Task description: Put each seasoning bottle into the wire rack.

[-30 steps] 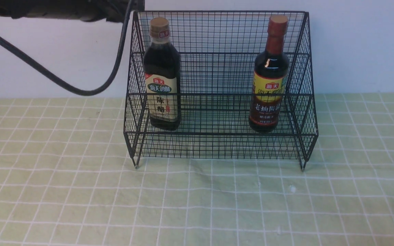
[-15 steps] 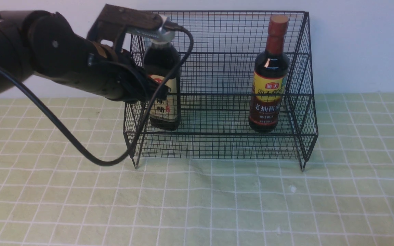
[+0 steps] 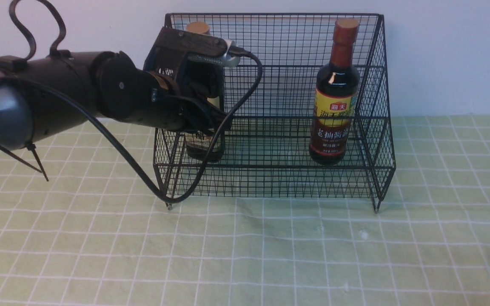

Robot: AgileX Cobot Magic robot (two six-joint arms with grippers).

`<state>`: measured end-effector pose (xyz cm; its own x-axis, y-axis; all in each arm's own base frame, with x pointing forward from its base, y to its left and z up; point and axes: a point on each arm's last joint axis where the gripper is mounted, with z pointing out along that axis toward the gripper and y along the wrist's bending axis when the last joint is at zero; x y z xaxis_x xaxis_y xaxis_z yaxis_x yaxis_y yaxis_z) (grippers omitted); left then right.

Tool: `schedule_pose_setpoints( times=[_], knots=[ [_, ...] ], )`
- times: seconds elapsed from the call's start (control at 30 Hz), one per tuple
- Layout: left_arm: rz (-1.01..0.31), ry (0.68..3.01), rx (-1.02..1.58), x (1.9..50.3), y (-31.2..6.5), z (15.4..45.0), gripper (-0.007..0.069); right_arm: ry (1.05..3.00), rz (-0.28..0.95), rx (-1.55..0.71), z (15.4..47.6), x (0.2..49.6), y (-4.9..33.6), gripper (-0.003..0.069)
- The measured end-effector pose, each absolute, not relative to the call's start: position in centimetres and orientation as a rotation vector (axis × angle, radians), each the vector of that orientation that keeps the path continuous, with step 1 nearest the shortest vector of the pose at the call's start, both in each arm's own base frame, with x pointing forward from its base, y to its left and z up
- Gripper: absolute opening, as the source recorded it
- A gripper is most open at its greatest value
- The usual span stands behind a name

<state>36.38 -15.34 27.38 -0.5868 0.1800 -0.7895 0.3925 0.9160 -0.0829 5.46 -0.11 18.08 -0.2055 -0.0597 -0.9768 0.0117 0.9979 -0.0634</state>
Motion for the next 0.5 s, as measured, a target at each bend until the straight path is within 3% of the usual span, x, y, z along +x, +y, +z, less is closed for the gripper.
schedule_pose_setpoints(
  times=[0.5],
  knots=[
    [-0.305,2.116,0.343,38.3,-15.8,25.6,-0.0006,1.777,-0.065,-0.035,18.1,5.5,-0.1,-0.0015]
  ],
)
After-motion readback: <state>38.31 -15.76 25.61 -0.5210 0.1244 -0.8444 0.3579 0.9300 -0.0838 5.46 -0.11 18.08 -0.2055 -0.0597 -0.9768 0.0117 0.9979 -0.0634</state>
